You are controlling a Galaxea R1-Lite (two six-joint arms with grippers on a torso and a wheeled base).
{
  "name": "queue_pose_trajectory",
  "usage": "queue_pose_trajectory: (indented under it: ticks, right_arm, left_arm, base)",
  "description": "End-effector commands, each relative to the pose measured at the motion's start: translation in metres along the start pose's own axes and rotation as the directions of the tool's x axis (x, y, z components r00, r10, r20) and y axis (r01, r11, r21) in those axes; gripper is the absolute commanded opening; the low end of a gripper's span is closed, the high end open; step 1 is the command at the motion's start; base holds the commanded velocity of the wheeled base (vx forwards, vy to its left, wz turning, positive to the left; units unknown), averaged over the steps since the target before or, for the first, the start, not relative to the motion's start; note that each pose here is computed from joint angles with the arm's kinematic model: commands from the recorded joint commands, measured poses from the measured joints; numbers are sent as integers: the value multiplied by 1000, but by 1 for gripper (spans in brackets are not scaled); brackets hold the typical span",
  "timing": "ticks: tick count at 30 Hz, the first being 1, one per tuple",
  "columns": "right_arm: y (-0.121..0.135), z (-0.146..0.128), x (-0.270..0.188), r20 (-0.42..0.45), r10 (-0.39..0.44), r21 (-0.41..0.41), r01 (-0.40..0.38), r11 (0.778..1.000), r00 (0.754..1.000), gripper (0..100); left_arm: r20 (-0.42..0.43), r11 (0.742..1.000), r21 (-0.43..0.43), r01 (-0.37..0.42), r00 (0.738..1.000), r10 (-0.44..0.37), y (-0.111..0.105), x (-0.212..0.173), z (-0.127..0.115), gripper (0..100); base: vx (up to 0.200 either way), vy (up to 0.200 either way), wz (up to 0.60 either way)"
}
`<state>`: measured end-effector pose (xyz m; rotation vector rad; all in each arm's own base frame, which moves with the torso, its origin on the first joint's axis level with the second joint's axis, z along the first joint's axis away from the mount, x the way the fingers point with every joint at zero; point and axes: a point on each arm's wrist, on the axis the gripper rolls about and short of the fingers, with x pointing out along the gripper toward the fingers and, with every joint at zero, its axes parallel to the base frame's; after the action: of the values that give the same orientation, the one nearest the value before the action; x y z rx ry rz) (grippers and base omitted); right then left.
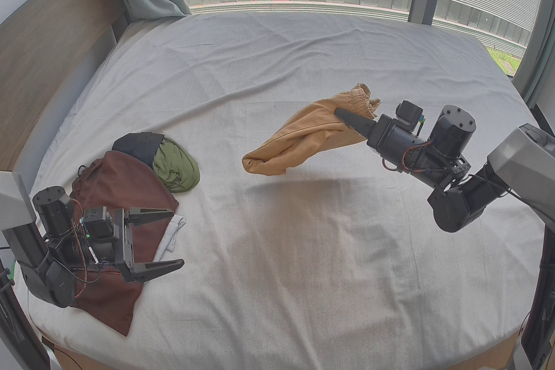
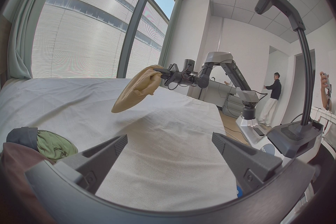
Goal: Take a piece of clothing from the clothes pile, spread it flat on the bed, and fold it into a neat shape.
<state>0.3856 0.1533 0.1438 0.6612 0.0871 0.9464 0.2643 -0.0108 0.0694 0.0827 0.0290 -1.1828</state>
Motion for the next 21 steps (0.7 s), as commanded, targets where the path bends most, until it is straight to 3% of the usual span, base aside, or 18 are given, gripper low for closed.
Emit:
queue_pose_trajectory:
  ticks: [1,8,21]
  right_arm:
    - [-33,3,12,6,-38,12,38,999,999,0]
    - [-53,6,19,12,-43,39,42,998,999,0]
    - [-75,-19,14,-32,-87,78,90,993,996,0]
  left_arm:
    - [-1,1000,-3,-1,1000,1,0,0,-1,100]
    - [-1,1000,-4,2,1000,-2,1,1,-1,100]
    - [0,1000,-1,4,1000,-4,0,1,0,100]
  base:
    - [0,0,0]
    - [0,0,0]
    - [0,0,0]
